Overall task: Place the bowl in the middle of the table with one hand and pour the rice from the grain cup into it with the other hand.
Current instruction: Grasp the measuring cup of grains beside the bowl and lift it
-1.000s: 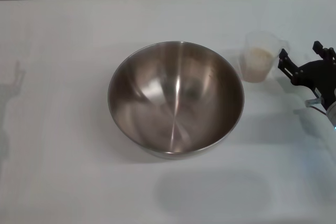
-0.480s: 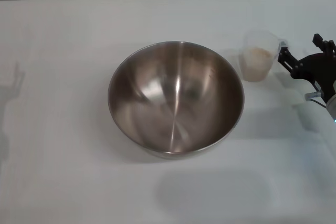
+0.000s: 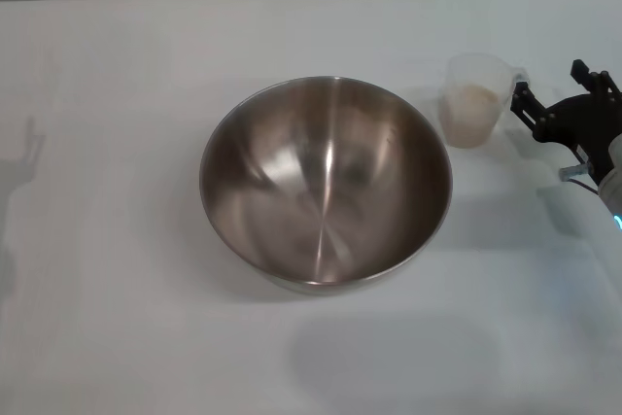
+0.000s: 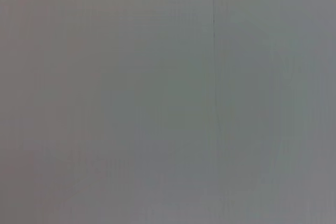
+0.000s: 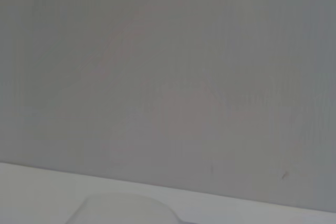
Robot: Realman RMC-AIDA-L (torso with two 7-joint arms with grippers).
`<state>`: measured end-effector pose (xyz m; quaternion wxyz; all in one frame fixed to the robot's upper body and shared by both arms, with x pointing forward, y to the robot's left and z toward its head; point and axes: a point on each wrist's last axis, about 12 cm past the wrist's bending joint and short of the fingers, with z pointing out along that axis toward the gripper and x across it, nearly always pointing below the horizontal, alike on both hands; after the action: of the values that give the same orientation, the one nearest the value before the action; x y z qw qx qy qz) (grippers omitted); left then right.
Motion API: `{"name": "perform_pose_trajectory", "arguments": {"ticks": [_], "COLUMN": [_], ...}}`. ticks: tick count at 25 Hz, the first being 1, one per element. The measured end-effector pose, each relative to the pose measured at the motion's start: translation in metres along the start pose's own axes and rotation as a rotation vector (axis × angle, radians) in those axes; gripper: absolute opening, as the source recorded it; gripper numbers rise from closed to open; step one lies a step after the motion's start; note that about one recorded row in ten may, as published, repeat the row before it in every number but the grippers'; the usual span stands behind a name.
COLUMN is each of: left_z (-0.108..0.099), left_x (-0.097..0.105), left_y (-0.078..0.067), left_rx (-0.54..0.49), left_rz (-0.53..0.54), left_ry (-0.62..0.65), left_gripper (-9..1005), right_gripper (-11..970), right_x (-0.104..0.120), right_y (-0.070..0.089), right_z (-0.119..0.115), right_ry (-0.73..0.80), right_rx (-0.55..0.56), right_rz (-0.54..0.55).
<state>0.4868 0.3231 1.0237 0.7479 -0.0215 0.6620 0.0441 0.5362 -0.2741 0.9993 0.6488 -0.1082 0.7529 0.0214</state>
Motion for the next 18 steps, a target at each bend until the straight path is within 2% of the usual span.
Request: {"name": "perform_pose_trajectory", "arguments": {"ticks": [3, 9, 18], "left_z": [-0.0009, -0.0003, -0.0006], "left_x": [0.0012, 0.0012, 0.002], "left_y": [0.0011, 0.0009, 0.0014], "left_rx": [-0.001, 0.0, 0.0], "left_rz": [0.005, 0.006, 0.009], "left_ry": [0.006, 0.006, 0.01], "left_gripper": [832, 832, 832], "right_gripper": [760, 540, 263], "right_x": [0.0003, 0.0001, -0.0008], "right_y": [0.0013, 0.0024, 0.0033], "right_z": [0.0002, 0.0005, 0.0015], "right_ry": [0.003, 0.003, 0.0], "right_rx": [-0.002, -0.005, -0.011], "right_rz": [0.0, 0.0, -0.006]}}
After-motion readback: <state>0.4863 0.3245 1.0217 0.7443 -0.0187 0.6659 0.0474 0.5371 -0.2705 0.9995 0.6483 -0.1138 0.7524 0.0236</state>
